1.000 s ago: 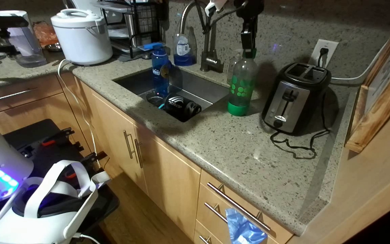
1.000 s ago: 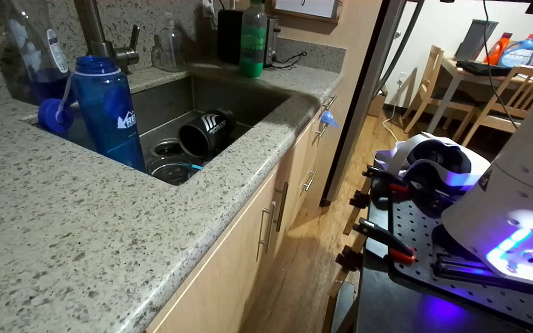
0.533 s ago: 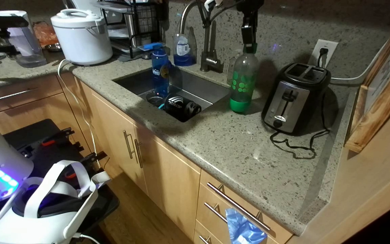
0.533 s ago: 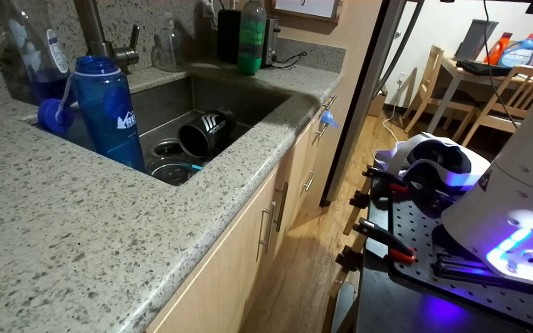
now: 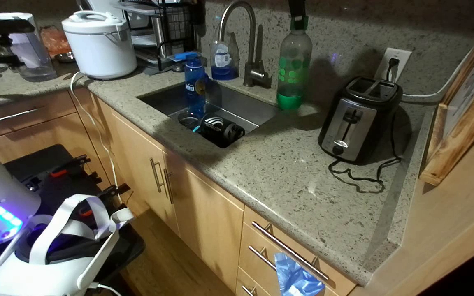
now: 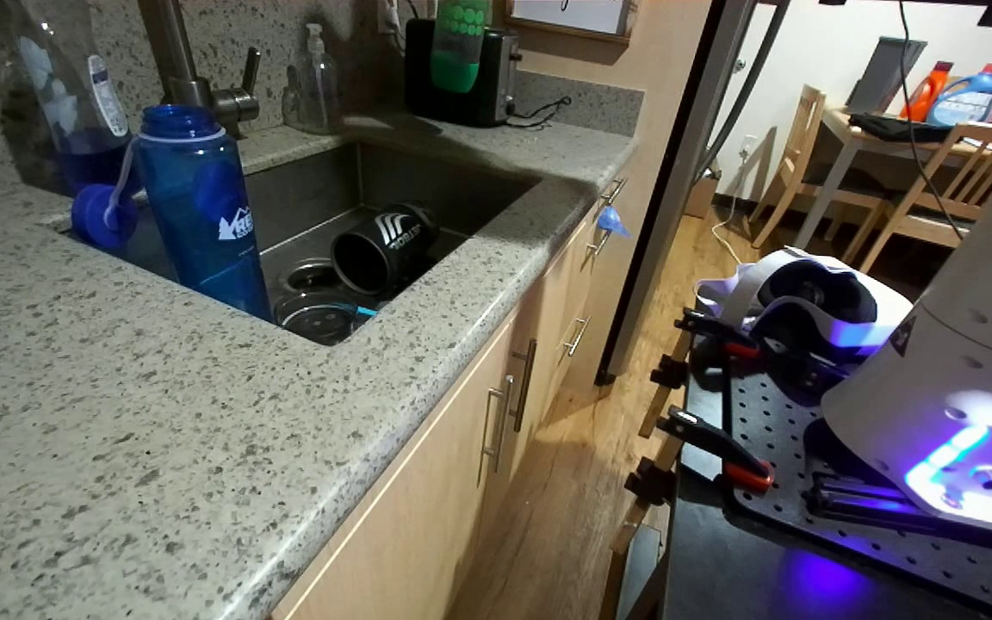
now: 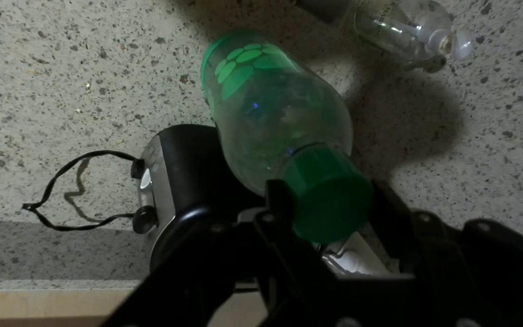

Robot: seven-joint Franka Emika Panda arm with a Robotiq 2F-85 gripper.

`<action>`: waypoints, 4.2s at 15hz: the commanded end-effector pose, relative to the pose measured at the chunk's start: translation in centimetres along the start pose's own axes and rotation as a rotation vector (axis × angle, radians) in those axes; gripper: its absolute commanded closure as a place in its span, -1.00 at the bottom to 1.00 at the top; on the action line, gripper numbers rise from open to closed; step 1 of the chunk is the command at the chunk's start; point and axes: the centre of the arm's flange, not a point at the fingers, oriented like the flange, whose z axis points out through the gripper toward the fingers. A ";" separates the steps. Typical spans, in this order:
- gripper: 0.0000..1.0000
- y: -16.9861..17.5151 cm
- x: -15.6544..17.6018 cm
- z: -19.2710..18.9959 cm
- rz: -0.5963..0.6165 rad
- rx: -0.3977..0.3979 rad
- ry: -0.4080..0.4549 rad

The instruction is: Place the green bottle in the sink

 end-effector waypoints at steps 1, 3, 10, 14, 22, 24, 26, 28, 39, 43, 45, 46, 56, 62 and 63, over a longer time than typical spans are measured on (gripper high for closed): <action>0.50 0.4 -2.6 -1.6 -0.030 0.043 -0.032; 0.50 -0.2 -3.7 -1.4 -0.058 0.049 -0.045; 0.50 -3.0 -9.1 -0.4 -0.239 0.072 -0.066; 0.50 -4.2 -11.1 1.3 -0.315 0.085 -0.086; 0.50 -3.3 -11.6 6.4 -0.370 0.081 -0.081; 0.50 -2.8 -11.7 7.6 -0.382 0.076 -0.072; 0.50 -2.5 -11.9 8.6 -0.390 0.069 -0.066; 0.50 -2.2 -12.3 9.4 -0.399 0.065 -0.064; 0.50 -0.7 -12.4 13.3 -0.395 0.012 -0.076; 0.50 0.2 -12.2 14.4 -0.387 -0.009 -0.082; 0.50 0.5 -12.1 14.8 -0.385 -0.016 -0.086; 0.50 0.6 -12.2 14.9 -0.385 -0.019 -0.087; 0.50 0.8 -12.7 15.1 -0.377 -0.083 -0.122; 0.50 1.4 -12.9 15.1 -0.378 -0.147 -0.135; 0.50 1.5 -12.9 15.1 -0.381 -0.154 -0.133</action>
